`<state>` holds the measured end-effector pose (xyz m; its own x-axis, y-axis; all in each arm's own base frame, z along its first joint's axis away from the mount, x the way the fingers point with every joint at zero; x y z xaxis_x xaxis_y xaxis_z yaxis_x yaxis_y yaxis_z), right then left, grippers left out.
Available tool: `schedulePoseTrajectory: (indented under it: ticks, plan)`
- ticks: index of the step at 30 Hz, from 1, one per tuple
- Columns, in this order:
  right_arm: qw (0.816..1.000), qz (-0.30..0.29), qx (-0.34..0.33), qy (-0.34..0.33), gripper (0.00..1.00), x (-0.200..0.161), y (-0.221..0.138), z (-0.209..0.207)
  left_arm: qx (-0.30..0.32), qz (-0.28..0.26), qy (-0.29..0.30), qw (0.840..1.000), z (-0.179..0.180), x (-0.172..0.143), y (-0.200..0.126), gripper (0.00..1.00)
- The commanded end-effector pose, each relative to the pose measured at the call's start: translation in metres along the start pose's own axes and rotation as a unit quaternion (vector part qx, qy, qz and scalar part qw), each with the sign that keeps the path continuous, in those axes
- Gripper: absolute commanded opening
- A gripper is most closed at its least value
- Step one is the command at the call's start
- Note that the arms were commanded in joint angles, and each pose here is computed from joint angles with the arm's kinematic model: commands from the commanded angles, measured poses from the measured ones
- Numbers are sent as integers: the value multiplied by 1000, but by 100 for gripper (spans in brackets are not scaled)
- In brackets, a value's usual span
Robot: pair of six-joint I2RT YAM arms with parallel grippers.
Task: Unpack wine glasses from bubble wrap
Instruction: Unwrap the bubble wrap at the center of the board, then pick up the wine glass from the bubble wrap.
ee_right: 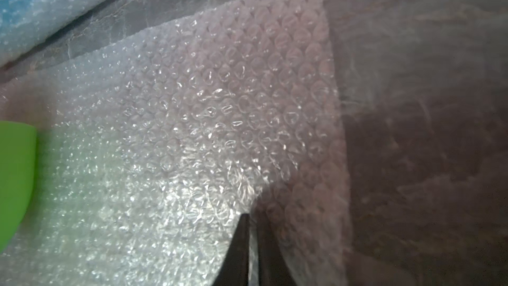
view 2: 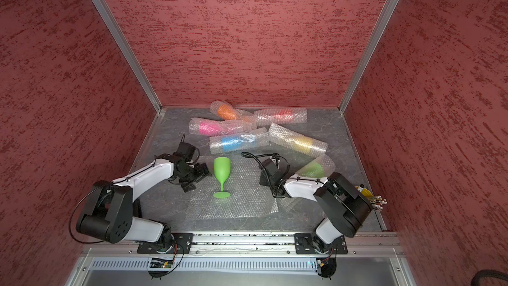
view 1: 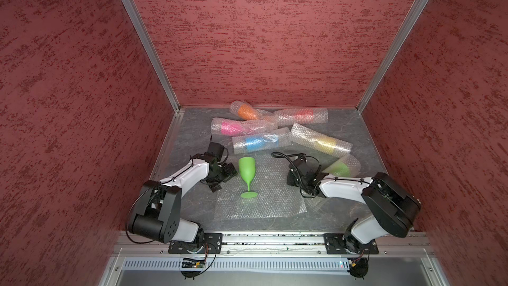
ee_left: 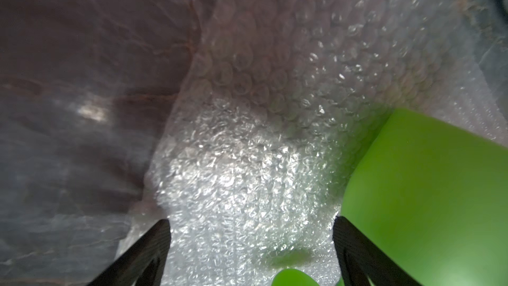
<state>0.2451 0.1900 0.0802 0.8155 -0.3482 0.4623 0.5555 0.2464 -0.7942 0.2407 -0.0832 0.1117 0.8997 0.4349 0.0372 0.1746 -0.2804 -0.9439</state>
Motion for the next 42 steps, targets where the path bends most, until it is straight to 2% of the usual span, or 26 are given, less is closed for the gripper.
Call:
schedulePoseTrajectory:
  ticks: [1,5,7,9,12,16,20,28,34,42]
  plan:
    - [1000,-17,9,-4,34,10,-15,4,-8,-50,36,998,-14,6,-32,93]
    - [999,-35,36,-21,68,27,-38,21,-53,-39,131,989,-50,0,-56,92]
    - [998,-31,42,-30,79,30,-43,27,-45,-27,171,984,-66,-1,-62,93]
    - [998,-32,43,-31,84,34,-46,30,-25,-14,187,982,-76,0,-61,99]
    - [998,-42,37,-26,87,39,-51,31,-22,22,183,983,-88,6,-51,100]
    - [998,-55,40,-17,98,46,-56,33,13,65,177,982,-96,14,-32,100]
    - [996,-73,41,-7,99,49,-60,30,74,89,200,973,-103,18,-20,100]
    - [996,-73,57,-8,99,45,-56,25,44,141,197,969,-127,28,9,100]
    - [995,-77,67,-13,99,44,-53,26,60,154,196,967,-132,39,26,100]
    - [993,-85,77,-16,98,47,-55,29,79,161,194,964,-127,45,40,94]
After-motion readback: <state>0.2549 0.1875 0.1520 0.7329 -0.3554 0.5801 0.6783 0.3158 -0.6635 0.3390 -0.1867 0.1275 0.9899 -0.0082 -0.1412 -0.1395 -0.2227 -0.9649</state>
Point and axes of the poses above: each gripper's point midway between its finger pads, its own y axis out along the fingers, its own z axis along the line the jaws close on, x = y × z, the point moved 7 cm from there along -y, back along the fingers, and after that the axes turned 7 degrees about y, right-handed, at the moved point
